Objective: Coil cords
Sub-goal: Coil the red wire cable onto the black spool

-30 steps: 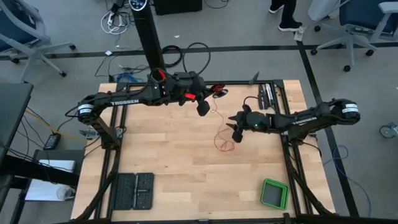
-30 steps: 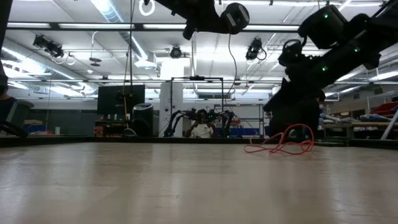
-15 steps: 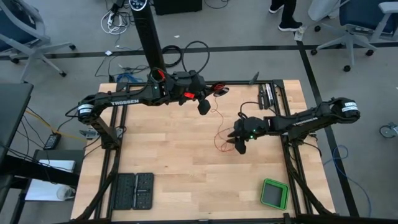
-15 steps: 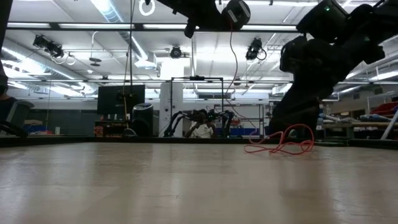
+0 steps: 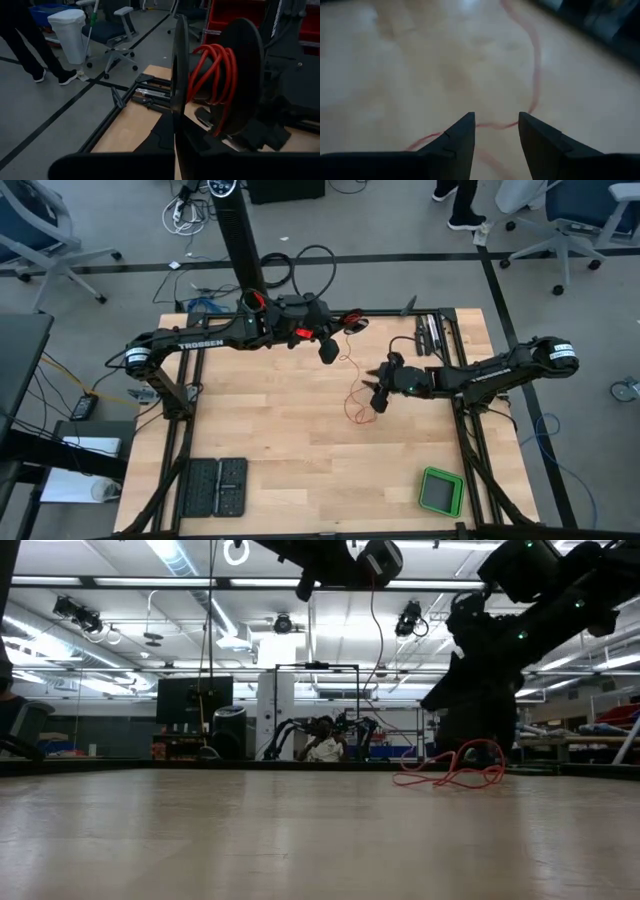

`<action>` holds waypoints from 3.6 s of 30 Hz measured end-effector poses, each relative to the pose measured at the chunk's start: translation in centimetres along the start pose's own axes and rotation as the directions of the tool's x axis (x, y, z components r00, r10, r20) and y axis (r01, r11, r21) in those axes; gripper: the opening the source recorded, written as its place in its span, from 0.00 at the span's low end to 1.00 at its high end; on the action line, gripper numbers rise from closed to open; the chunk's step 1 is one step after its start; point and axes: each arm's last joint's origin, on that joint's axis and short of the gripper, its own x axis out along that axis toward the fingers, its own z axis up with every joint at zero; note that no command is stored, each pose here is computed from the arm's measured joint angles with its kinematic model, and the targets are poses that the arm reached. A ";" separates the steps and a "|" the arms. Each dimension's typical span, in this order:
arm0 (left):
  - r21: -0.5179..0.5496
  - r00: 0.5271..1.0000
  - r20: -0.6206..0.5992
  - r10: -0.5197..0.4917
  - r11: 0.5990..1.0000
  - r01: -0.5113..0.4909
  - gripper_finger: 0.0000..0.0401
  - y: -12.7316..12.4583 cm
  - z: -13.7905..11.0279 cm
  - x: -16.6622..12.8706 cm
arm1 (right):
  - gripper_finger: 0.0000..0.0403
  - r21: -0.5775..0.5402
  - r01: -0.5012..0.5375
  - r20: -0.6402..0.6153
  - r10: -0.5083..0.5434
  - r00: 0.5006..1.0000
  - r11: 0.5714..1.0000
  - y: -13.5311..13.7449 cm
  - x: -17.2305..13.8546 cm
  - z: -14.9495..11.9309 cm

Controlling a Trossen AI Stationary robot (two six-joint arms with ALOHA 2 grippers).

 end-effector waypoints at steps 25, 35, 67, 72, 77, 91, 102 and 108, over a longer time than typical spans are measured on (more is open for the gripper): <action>-0.030 0.999 0.044 -0.004 1.000 0.006 0.01 0.0 0.4 0.0 | 0.21 -0.171 0.084 0.008 -0.084 0.996 0.982 -2.3 5.3 -1.3; -0.004 0.999 -0.050 -0.015 1.000 0.015 0.01 0.0 -0.5 0.0 | 0.01 -0.172 0.278 -0.040 -0.289 0.957 0.945 -3.9 4.5 -1.4; 0.363 0.794 -0.551 0.258 0.930 -0.050 0.01 1.2 -5.6 -1.9 | 0.00 -0.046 0.391 0.482 -0.322 0.815 0.919 -5.4 -7.1 10.3; 0.377 0.779 -0.561 0.279 0.924 -0.059 0.01 1.2 -5.9 -1.7 | 0.00 -0.053 0.359 0.546 -0.274 0.792 0.932 -4.4 -8.1 12.7; 0.413 0.739 -0.567 0.364 0.902 -0.128 0.01 1.4 -6.9 -0.8 | 0.00 -0.075 0.289 0.585 -0.193 0.788 0.954 -3.2 -8.5 14.8; 0.105 0.853 -0.318 0.414 0.910 -0.402 0.01 2.0 -5.5 2.5 | 0.00 -0.211 0.131 0.540 0.004 0.842 0.969 2.1 -6.2 15.6; -0.144 0.874 -0.184 0.449 0.868 -0.476 0.01 4.3 -3.9 3.0 | 0.00 -0.362 -0.078 0.526 0.273 0.806 0.929 4.1 -7.9 15.1; -0.270 0.945 -0.008 0.327 0.909 -0.317 0.01 4.0 -2.0 3.4 | 0.00 -0.405 -0.169 0.407 0.343 0.847 0.899 4.4 -7.4 13.9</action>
